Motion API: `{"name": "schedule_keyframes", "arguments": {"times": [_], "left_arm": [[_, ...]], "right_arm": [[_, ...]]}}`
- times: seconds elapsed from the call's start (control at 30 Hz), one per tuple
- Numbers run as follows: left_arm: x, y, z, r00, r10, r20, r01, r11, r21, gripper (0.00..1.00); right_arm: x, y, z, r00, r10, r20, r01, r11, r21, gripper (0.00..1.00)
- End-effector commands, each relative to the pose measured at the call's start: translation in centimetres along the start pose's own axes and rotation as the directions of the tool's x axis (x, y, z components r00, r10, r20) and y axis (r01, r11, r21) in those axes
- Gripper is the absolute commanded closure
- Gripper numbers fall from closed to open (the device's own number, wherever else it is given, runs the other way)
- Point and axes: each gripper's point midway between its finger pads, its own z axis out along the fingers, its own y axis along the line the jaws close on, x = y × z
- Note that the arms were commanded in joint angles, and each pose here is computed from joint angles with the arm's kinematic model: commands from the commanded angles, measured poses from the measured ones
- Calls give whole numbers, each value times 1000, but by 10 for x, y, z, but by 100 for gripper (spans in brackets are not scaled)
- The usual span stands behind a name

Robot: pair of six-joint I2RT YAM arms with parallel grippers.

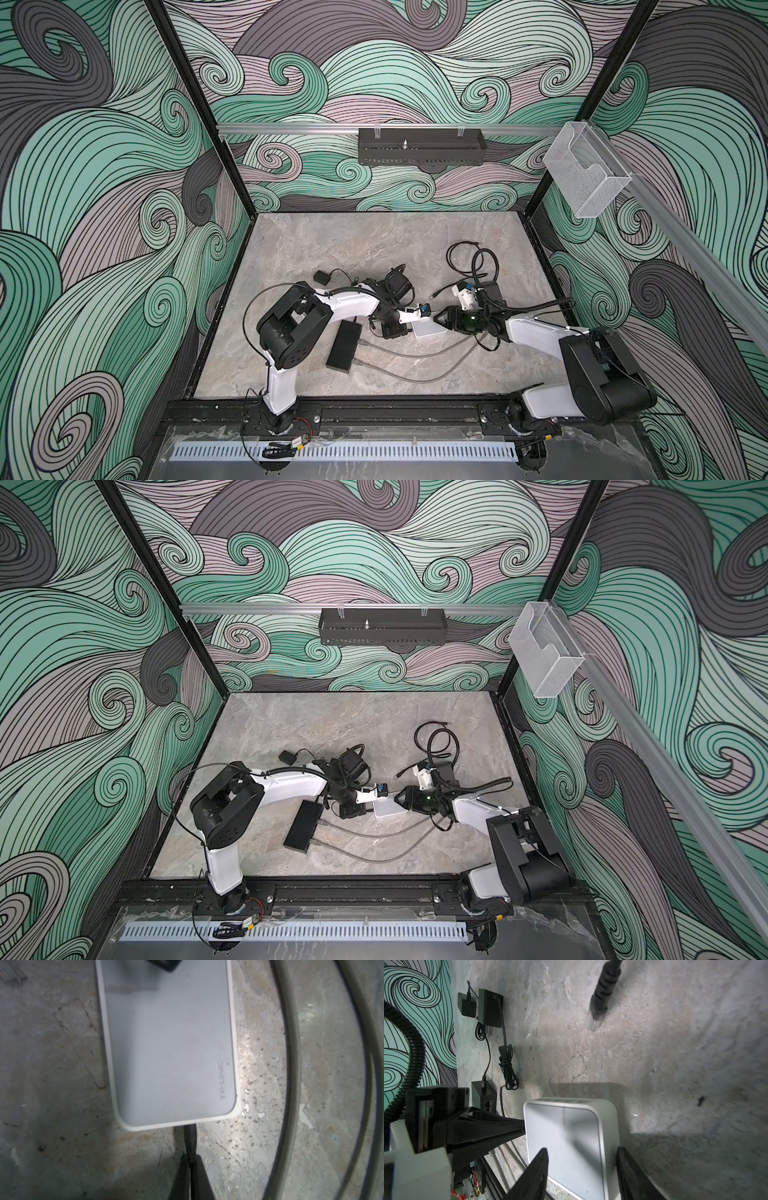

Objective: Insert the plug into the switch port

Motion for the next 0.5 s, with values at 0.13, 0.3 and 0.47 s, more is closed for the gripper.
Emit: {"name": "schedule_keyframes", "arguments": {"times": [0.13, 0.3, 0.47], "left_arm": [[-21, 2, 0, 998, -40, 55, 38, 999, 22, 100], [-33, 4, -4, 996, -36, 77, 35, 999, 26, 100], [-41, 5, -5, 996, -18, 84, 15, 999, 35, 100]], "right_arm": [[9, 15, 2, 1000, -16, -25, 15, 998, -54, 52], [13, 24, 5, 999, -40, -38, 37, 997, -62, 53], [17, 32, 10, 996, -71, -57, 66, 995, -77, 53]]}}
